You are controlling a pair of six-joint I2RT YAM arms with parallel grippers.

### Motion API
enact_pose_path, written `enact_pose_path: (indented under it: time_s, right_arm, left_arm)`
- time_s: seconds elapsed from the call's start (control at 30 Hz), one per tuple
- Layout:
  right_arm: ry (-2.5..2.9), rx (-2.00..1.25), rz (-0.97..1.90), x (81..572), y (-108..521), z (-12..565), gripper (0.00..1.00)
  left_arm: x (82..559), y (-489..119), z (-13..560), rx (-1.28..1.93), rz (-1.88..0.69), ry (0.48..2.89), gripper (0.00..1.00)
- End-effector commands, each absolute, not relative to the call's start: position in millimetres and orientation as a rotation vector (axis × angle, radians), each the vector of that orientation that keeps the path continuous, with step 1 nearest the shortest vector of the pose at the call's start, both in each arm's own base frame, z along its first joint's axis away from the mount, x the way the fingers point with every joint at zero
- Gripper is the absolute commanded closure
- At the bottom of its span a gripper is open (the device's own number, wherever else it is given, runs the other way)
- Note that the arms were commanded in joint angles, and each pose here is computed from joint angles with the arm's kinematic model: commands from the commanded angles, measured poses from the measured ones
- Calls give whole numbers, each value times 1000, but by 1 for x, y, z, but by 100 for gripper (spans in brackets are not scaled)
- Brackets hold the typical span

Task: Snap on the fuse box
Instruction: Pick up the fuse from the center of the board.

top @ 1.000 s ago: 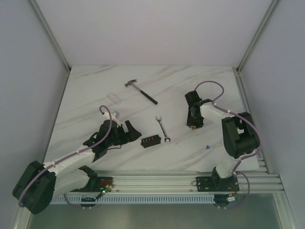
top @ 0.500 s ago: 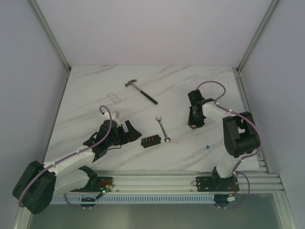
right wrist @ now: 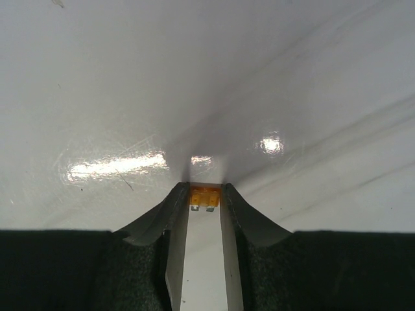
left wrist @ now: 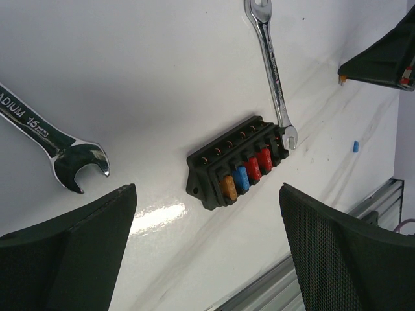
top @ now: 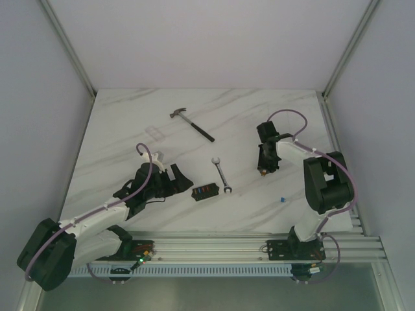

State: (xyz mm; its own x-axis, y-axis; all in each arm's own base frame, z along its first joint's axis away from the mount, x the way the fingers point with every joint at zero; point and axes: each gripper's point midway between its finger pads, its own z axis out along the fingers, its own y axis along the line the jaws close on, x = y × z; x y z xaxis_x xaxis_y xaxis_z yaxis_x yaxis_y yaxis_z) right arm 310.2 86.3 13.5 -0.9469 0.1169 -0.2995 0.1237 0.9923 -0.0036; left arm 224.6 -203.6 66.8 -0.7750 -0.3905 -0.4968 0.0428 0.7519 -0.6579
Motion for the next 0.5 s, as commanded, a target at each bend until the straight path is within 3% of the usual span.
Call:
enact_pose_path:
  time_s: [0.0, 0.47]
  right_arm:
    - [2919, 169, -84, 288, 79, -5, 78]
    - [2601, 164, 254, 309, 153, 93, 80]
  left_arm:
    - [223, -207, 72, -226, -916, 2303, 0]
    - [243, -248, 135, -138, -1005, 2005, 7]
